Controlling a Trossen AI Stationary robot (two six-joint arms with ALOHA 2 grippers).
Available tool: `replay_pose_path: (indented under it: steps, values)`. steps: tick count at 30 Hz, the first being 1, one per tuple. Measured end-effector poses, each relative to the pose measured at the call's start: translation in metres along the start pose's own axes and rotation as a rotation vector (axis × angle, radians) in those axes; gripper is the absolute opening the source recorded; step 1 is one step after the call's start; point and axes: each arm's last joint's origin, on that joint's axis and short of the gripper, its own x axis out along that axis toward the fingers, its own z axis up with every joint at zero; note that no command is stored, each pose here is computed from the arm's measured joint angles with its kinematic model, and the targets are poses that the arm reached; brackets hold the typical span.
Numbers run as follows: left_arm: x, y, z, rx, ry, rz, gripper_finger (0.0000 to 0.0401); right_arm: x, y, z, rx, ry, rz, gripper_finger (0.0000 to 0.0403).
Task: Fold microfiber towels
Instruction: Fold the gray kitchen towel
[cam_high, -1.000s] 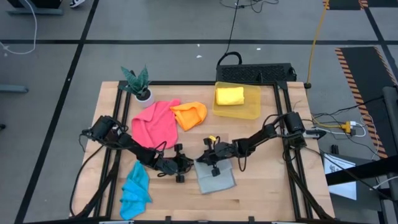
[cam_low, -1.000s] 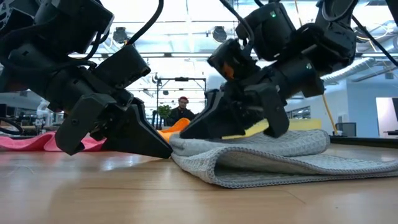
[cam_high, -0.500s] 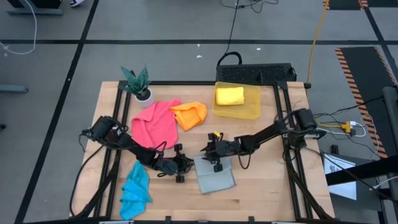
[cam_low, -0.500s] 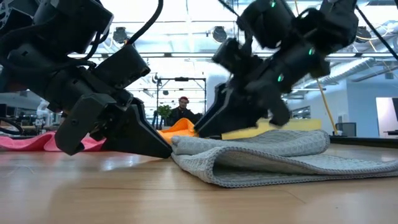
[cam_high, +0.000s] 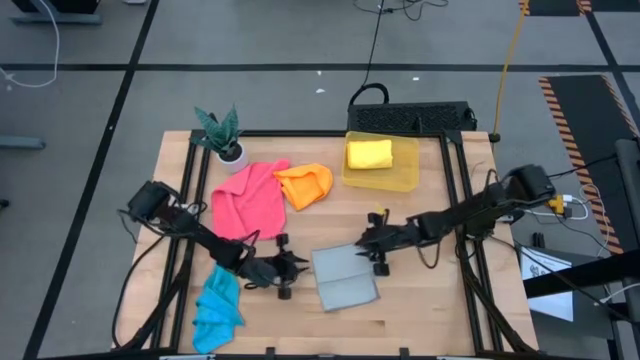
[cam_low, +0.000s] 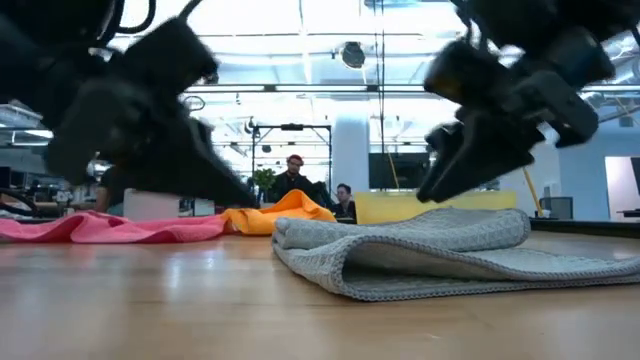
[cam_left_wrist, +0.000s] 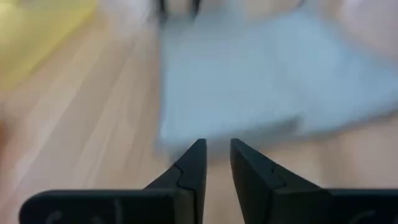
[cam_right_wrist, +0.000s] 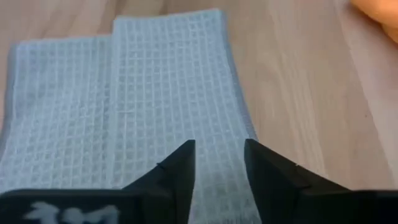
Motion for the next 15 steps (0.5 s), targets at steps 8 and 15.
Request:
replay_pose_path:
  steps: [8, 15]
  values:
    - [0.043, 0.012, 0.010, -0.013, -0.130, -0.142, 0.0076, 0.001, -0.015, -0.044, 0.116, -0.201, 0.027, 0.0058]
    - [0.055, 0.019, -0.007, -0.121, 0.109, -0.079, 0.0076, 0.016, -0.016, -0.056, 0.107, -0.164, 0.009, 0.0018]
